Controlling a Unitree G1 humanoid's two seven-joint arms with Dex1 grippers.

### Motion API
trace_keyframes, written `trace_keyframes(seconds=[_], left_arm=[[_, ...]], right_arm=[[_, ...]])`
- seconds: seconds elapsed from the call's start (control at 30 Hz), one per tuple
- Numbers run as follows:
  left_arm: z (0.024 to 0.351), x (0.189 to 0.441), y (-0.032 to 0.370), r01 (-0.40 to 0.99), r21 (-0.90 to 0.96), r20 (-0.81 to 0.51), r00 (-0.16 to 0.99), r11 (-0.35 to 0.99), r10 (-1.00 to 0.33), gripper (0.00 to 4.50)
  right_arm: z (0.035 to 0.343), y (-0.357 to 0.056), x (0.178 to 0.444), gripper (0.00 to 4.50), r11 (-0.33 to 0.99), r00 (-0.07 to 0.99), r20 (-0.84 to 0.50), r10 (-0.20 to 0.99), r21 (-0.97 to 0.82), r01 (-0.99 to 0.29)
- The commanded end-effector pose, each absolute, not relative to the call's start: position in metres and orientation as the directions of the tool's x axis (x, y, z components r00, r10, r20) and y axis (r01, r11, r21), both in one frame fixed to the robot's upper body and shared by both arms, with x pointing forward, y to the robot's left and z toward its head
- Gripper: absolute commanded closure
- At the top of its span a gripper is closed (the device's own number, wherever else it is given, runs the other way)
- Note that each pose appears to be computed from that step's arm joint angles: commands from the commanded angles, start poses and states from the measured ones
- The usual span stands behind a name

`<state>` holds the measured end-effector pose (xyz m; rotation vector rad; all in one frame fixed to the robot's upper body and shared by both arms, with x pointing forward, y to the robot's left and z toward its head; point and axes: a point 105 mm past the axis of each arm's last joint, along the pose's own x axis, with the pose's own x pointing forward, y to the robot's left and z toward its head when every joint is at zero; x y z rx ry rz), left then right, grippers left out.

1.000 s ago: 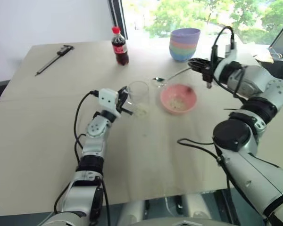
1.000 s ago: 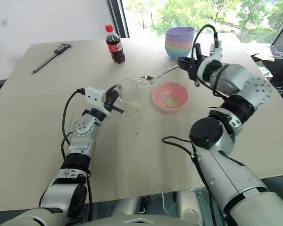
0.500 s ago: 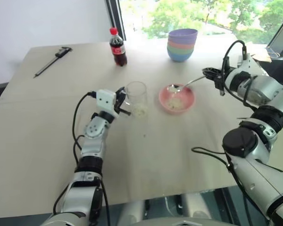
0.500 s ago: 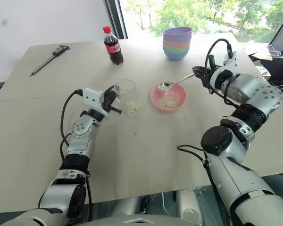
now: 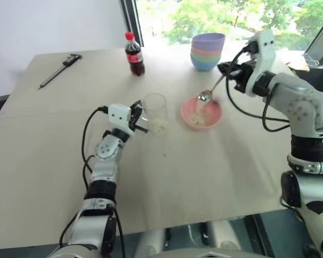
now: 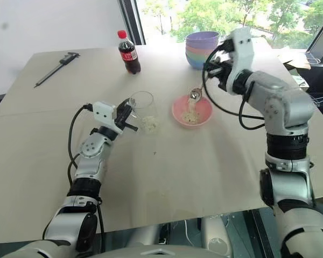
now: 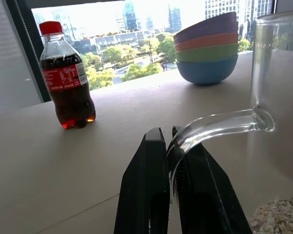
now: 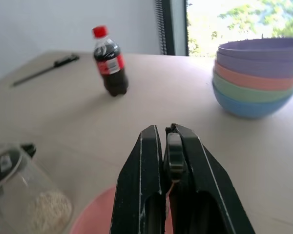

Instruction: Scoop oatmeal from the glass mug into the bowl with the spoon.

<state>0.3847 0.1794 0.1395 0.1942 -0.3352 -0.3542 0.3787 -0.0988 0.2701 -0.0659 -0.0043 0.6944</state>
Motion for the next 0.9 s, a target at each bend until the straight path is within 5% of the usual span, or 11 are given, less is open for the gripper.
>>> trace_keyframes(seconds=[0.03, 0.23, 0.37, 0.53, 0.73, 0.9], left_arm=[[0.128, 0.382, 0.187, 0.297, 0.24, 0.249, 0.902, 0.924, -0.354, 4.44], [0.127, 0.381, 0.186, 0.297, 0.235, 0.249, 0.902, 0.925, -0.353, 4.44], [0.126, 0.378, 0.181, 0.336, 0.203, 0.244, 0.892, 0.92, -0.38, 4.44], [0.13, 0.375, 0.175, 0.372, 0.206, 0.236, 0.878, 0.905, -0.415, 4.44], [0.131, 0.373, 0.164, 0.42, 0.213, 0.199, 0.865, 0.882, -0.46, 4.44], [0.13, 0.374, 0.165, 0.411, 0.238, 0.171, 0.874, 0.88, -0.455, 4.44]], right_arm=[[0.284, -0.086, 0.364, 4.5, 0.677, 0.701, 0.015, 0.713, -0.275, -0.683], [0.281, -0.086, 0.361, 4.5, 0.592, 0.666, -0.023, 0.745, -0.437, -0.677], [0.304, -0.1, 0.377, 4.5, 0.739, 0.731, 0.11, 0.674, -0.081, -0.669], [0.342, -0.078, 0.365, 4.5, 0.612, 0.653, 0.225, 0.723, 0.231, -0.757], [0.353, -0.047, 0.348, 4.5, 0.504, 0.58, 0.242, 0.778, 0.313, -0.805], [0.331, -0.028, 0.337, 4.5, 0.477, 0.528, 0.145, 0.837, 0.279, -0.833]])
